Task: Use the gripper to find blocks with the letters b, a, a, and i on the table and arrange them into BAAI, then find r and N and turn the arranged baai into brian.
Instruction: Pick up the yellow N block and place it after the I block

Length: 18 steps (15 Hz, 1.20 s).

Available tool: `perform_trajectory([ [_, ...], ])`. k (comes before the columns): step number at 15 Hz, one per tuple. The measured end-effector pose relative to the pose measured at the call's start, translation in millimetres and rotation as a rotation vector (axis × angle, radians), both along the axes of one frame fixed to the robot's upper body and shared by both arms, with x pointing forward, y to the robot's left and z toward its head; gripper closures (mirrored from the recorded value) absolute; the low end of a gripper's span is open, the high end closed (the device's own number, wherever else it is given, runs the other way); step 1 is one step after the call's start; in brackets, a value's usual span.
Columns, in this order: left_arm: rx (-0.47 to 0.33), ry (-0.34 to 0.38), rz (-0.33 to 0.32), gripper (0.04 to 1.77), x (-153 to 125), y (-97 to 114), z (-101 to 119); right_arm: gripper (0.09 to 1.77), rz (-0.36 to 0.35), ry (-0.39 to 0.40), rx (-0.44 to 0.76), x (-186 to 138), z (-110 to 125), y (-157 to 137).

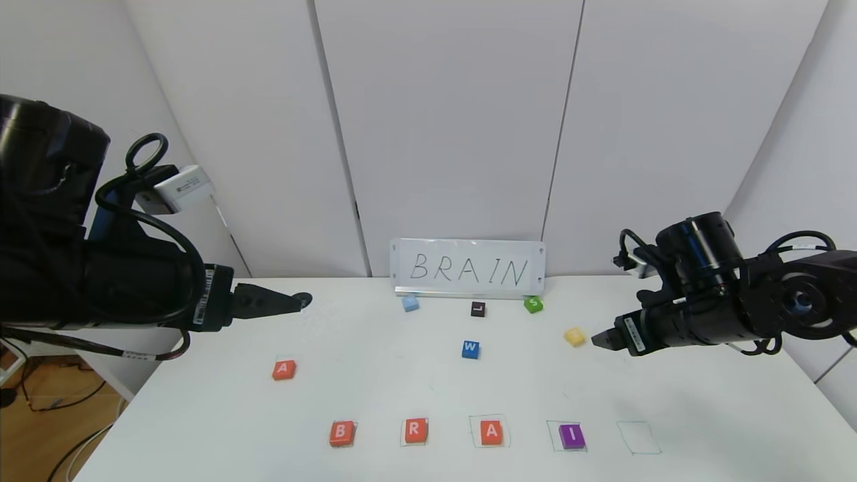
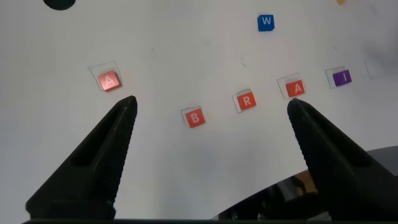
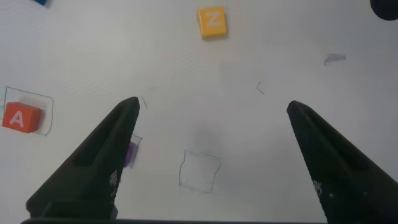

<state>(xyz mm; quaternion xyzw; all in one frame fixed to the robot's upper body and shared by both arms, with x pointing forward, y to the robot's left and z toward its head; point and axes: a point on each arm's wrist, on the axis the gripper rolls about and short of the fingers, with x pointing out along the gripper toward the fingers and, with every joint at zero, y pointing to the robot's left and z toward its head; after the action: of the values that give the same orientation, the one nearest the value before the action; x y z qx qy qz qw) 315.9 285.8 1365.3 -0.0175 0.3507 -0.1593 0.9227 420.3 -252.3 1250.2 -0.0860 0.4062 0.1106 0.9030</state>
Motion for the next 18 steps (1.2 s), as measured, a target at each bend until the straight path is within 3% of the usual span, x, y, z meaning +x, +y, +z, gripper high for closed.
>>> perform_trajectory([
  [3,0.002,0.004,-0.002,0.09,0,0,-1,0.15,0.058,0.042,0.026,27,-1,-8],
  [5,0.002,0.006,-0.002,0.09,1,0,-2,0.15,0.057,0.056,0.03,37,-5,-12],
  [18,0.003,0.008,-0.001,0.09,1,0,-2,0.15,0.052,0.072,0.029,43,-13,-12],
])
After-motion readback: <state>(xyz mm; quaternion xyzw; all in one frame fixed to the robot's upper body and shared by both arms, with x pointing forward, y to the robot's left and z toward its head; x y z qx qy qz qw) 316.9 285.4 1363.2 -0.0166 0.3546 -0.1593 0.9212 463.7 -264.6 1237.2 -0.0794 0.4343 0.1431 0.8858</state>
